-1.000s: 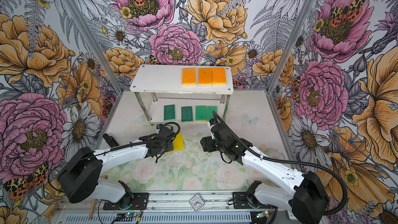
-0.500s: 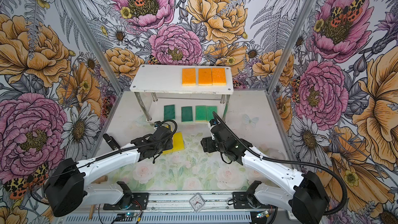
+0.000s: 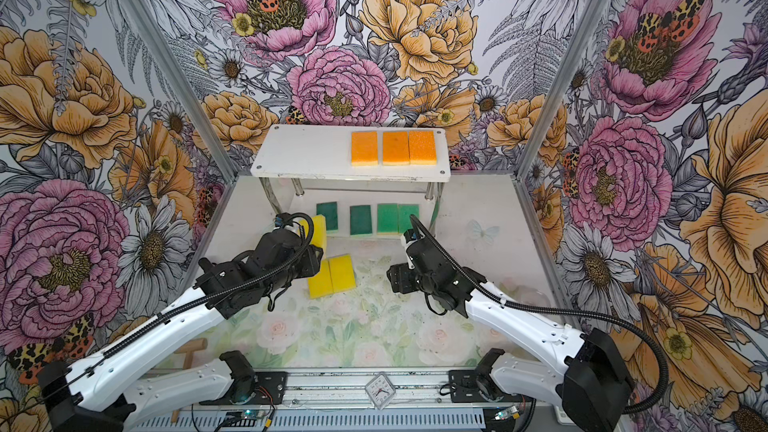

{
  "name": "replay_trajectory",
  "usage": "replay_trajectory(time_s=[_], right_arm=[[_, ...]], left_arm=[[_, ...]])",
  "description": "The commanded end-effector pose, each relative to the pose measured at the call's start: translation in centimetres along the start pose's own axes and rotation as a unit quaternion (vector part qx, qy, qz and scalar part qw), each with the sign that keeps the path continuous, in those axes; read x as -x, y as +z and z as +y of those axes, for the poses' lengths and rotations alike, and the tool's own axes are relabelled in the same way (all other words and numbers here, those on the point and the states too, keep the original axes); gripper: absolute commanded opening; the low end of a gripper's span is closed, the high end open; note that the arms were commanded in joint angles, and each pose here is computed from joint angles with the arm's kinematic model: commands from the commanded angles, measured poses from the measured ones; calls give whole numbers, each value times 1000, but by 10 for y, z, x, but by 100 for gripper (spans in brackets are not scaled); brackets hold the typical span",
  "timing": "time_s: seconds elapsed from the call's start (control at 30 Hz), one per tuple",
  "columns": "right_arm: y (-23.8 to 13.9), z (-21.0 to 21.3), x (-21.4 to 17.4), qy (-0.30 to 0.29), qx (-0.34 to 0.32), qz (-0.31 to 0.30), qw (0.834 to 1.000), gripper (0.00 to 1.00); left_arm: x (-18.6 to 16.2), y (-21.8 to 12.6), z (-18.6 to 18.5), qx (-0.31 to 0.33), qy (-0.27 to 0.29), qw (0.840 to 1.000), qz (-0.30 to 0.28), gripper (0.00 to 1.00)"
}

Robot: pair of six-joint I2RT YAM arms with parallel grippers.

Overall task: Place and organize the cleaning sponges onto the shelf
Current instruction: 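Lift the yellow sponge with the left gripper up to the top shelf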

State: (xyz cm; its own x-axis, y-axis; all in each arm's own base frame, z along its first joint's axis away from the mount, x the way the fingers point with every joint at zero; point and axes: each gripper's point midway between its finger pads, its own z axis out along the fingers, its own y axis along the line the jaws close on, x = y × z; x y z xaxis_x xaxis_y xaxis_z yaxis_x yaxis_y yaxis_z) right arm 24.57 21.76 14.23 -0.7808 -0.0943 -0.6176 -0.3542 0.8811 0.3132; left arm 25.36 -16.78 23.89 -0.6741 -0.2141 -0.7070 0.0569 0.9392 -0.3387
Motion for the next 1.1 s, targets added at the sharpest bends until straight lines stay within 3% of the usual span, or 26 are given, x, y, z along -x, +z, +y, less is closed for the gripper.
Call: replay_trajectory(time_s=[0.0, 0.27, 0.5, 0.8, 1.07], right_arm=[[-1, 3, 10, 7, 5, -13, 1000, 76], [2, 6, 11, 7, 8, -8, 1000, 76], [1, 9, 14, 6, 15, -9, 1000, 76], [0, 12, 13, 11, 23, -7, 1000, 75], [-1, 7, 6, 15, 18, -4, 1000, 75]], left_arm=[[7, -23, -10, -31, 24, 999, 6, 51], [48, -70, -46, -114, 36, 992, -33, 52], [93, -98, -75, -136, 64, 987, -59, 52], [150, -83, -97, -106, 92, 987, -75, 52], [195, -51, -80, -50, 87, 993, -65, 52]])
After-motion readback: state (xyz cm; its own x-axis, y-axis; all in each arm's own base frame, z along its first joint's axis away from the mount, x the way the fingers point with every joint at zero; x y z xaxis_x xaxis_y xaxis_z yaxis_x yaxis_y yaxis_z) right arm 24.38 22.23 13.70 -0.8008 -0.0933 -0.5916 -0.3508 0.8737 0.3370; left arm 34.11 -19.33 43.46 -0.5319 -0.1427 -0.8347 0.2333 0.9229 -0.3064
